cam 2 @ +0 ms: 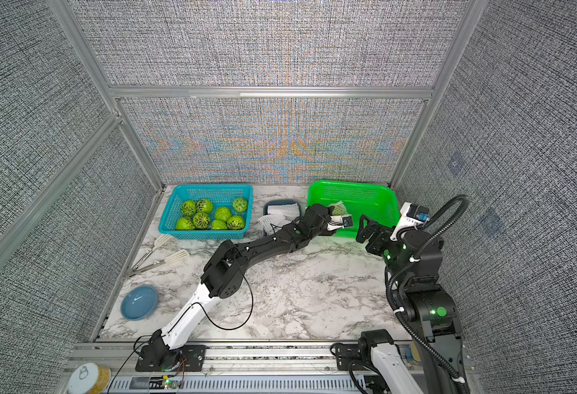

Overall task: Sleeve custard apples in foam nets
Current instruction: Adjust the basket at the corner of the board.

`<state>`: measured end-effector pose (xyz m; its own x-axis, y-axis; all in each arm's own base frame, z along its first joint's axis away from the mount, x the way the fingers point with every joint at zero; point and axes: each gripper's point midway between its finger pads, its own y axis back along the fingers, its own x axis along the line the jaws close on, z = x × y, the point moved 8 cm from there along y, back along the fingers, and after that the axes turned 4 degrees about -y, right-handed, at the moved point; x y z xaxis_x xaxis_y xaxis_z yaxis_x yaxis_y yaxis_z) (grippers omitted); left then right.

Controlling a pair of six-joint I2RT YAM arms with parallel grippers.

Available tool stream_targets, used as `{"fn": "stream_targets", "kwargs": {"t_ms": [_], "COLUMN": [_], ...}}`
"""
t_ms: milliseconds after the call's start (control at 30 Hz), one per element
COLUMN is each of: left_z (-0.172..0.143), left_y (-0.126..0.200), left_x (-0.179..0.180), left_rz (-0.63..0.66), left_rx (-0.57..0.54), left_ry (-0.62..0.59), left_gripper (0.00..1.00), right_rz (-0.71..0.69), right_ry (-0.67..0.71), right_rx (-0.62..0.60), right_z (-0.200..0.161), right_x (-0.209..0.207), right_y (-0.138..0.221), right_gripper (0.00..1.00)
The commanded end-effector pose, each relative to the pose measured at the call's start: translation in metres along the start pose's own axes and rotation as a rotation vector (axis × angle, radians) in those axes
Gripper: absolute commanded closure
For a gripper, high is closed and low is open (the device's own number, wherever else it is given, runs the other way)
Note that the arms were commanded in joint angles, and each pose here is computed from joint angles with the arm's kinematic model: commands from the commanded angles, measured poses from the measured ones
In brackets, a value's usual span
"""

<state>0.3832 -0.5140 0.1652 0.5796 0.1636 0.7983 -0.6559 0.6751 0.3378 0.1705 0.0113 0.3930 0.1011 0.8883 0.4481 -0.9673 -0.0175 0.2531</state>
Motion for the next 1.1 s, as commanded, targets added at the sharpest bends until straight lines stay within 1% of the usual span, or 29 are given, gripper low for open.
{"fn": "stream_targets", "kwargs": {"t_ms": [0,200,367,467,600,767,933,1067], "left_z": [-0.011,-0.011,-0.006,-0.002,0.000,0.000,-0.002,0.002], "left_y": [-0.006,-0.007,0.000,0.004,0.007,0.014,0.026,0.036], "left_x": [-0.008,-0.006,0.001,0.006,0.003,-0.004,-0.011,-0.014], "left_rz": [-0.020,-0.044,-0.066,-0.069,-0.116,-0.198,-0.266,-0.293], "left_rx": [0.018,0.007,0.009,0.004,-0.013,-0.024,0.006,0.023], "left_ry": [-0.058,-0.088,-0.106,-0.122,-0.125,-0.126,-0.117,-0.118], "left_gripper": [0.49,0.43,0.42,0.39,0.35,0.34,0.36,0.37], "right_rz": [0.026,0.032,0.037,0.038,0.042,0.041,0.038,0.039], "right_ry": [-0.020,-0.025,-0.027,-0.029,-0.034,-0.037,-0.033,-0.032], "right_rx": [-0.010,-0.004,-0.010,-0.013,-0.022,-0.039,-0.056,-0.064], "right_z": [0.001,-0.003,-0.003,-0.003,-0.004,-0.005,-0.004,-0.005], "right_x": [0.003,0.002,0.002,0.002,0.001,-0.001,-0.003,-0.003], "right_y": [-0.002,-0.006,-0.005,-0.004,-0.001,0.004,0.008,0.011], "right_gripper": [0.01,0.01,0.01,0.01,0.01,0.01,0.01,0.01]}}
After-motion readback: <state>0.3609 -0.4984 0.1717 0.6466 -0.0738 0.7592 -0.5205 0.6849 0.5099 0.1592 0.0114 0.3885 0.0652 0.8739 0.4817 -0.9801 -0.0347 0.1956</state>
